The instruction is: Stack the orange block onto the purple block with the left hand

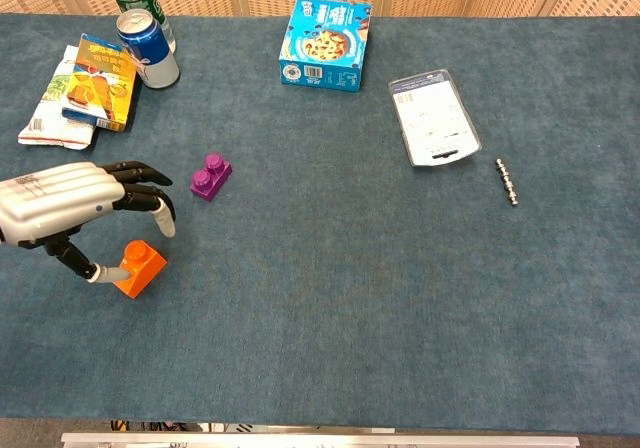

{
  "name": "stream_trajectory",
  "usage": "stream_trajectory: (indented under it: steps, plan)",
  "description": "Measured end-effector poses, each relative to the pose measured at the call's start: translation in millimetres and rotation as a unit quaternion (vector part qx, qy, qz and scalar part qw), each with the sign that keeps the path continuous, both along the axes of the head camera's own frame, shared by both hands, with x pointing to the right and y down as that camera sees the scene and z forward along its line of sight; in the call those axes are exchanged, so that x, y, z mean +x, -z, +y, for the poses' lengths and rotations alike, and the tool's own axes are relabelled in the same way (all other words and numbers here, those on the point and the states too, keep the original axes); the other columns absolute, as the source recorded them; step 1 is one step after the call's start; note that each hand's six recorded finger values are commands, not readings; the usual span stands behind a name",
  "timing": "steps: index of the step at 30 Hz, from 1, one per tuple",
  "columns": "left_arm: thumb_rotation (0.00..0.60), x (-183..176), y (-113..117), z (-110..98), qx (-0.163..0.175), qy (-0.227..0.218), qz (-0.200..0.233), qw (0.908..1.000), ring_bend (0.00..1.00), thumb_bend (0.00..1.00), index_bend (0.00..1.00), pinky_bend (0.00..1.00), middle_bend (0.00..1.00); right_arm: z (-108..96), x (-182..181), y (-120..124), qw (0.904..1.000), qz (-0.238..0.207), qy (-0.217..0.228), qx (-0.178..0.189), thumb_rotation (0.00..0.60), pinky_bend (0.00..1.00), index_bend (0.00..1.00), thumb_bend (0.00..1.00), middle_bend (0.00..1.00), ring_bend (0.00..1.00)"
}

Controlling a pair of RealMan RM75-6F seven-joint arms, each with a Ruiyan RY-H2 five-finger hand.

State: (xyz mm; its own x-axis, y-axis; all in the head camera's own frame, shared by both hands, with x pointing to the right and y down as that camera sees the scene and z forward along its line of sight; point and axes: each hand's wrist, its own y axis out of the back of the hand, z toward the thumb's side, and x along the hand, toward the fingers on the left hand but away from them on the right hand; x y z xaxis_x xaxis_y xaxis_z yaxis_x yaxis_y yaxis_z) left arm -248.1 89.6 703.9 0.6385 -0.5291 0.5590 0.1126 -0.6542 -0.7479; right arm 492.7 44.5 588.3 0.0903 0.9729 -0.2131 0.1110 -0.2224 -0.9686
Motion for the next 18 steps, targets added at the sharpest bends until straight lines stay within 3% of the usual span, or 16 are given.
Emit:
stream_trajectory:
  steps: [8,18]
  plan:
    - [0.6,-2.0,-11.4,8.0,-0.002,-0.028,-0.029,0.9992,0.09,0.2,0.33,0.06,0.28,2.3,1.5,0.1,1.0,0.0,-0.003,0.0,0.6,0.47,0.51,0.2,0.51,0.44]
    - [0.6,-1.3,-19.3,18.4,-0.014,-0.038,-0.034,0.9986,0.09,0.2,0.33,0.06,0.28,2.2,-0.3,-0.7,1.0,0.0,-0.002,-0.002,0.6,0.47,0.51,0.2,0.51,0.44]
